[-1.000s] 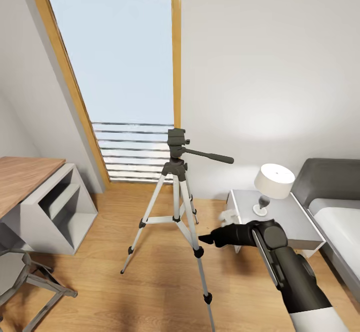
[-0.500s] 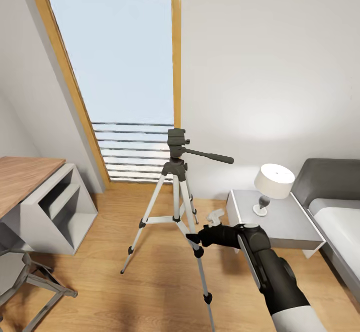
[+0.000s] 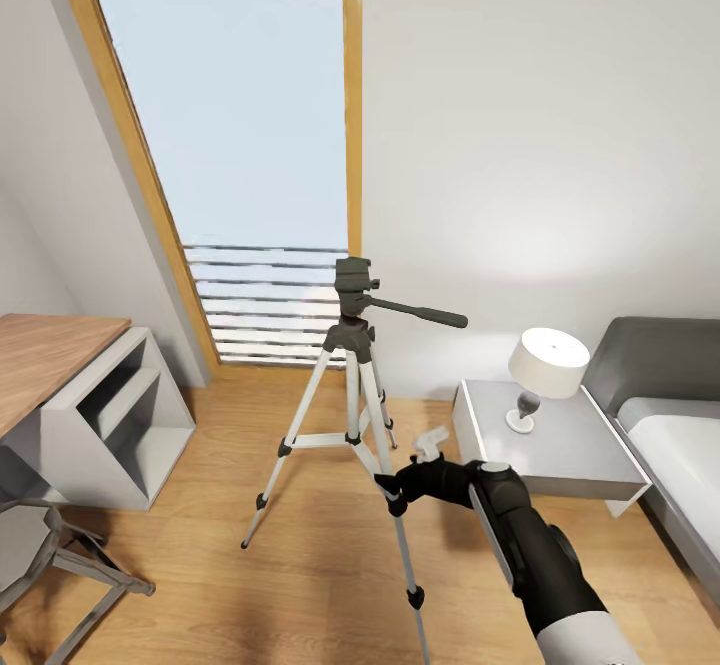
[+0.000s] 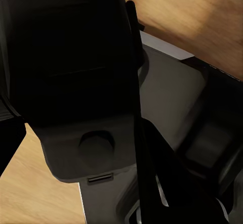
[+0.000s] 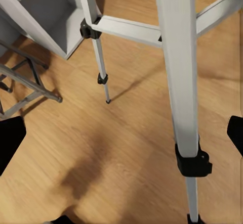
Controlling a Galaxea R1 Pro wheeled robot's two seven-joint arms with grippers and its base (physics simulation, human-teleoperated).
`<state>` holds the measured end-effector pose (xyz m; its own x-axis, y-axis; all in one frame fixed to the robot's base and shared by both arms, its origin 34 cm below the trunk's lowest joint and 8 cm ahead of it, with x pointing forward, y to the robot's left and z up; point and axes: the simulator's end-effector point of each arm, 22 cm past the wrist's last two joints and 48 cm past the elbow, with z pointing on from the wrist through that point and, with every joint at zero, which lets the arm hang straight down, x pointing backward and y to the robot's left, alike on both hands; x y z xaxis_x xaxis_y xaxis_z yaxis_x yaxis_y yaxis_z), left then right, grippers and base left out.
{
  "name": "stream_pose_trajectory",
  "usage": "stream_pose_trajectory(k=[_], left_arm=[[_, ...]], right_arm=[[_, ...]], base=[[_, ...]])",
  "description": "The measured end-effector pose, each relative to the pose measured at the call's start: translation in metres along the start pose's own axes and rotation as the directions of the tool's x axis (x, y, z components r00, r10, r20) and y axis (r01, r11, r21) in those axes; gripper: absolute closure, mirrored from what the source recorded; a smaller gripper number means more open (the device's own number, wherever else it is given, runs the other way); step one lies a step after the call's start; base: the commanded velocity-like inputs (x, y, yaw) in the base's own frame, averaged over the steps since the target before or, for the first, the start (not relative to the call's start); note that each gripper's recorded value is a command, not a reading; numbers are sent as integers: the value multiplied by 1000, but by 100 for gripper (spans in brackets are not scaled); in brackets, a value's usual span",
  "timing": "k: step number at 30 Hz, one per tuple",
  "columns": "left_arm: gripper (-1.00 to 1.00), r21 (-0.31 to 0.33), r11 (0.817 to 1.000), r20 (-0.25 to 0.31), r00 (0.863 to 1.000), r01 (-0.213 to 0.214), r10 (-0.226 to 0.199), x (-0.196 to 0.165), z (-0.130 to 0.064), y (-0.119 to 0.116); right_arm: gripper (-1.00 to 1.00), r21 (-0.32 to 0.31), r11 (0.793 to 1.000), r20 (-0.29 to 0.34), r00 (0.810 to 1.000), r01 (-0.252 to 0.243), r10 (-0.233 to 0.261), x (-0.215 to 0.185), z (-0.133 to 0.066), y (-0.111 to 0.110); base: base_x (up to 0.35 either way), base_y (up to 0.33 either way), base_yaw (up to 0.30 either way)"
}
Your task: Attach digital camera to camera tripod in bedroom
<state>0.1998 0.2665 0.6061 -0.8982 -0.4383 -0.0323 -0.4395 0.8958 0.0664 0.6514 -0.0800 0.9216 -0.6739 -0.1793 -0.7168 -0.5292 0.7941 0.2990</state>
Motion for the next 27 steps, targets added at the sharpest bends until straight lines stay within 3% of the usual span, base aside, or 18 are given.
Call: stream_pose_trajectory(k=[8, 15, 17, 18, 22, 27], left_arm=[[100, 0, 1000, 0, 1000, 0, 0, 0, 0, 0], [100, 0, 1000, 0, 1000, 0, 0, 0, 0, 0], [100, 0, 1000, 0, 1000, 0, 0, 0, 0, 0], [100, 0, 1000, 0, 1000, 0, 0, 0, 0, 0], [100, 0, 1000, 0, 1000, 0, 0, 0, 0, 0], [100, 0, 1000, 0, 1000, 0, 0, 0, 0, 0]], right_arm=[[-100, 2, 1000, 16, 1000, 6, -6, 1, 4, -1], [-100, 3, 1000, -1, 1000, -26, 26, 10, 19, 12], [-100, 19, 999, 14, 999, -34, 34, -3, 27, 22], [-100, 39, 999, 42, 999, -31, 29, -28, 31, 24], [-100, 81, 997, 82, 997, -13, 7, -64, 30, 17], [-100, 114, 993, 88, 996, -11, 1, -70, 29, 9]], base=[[0, 0, 0], [0, 0, 0], [0, 0, 0], [0, 0, 0], [0, 0, 0], [0, 0, 0]])
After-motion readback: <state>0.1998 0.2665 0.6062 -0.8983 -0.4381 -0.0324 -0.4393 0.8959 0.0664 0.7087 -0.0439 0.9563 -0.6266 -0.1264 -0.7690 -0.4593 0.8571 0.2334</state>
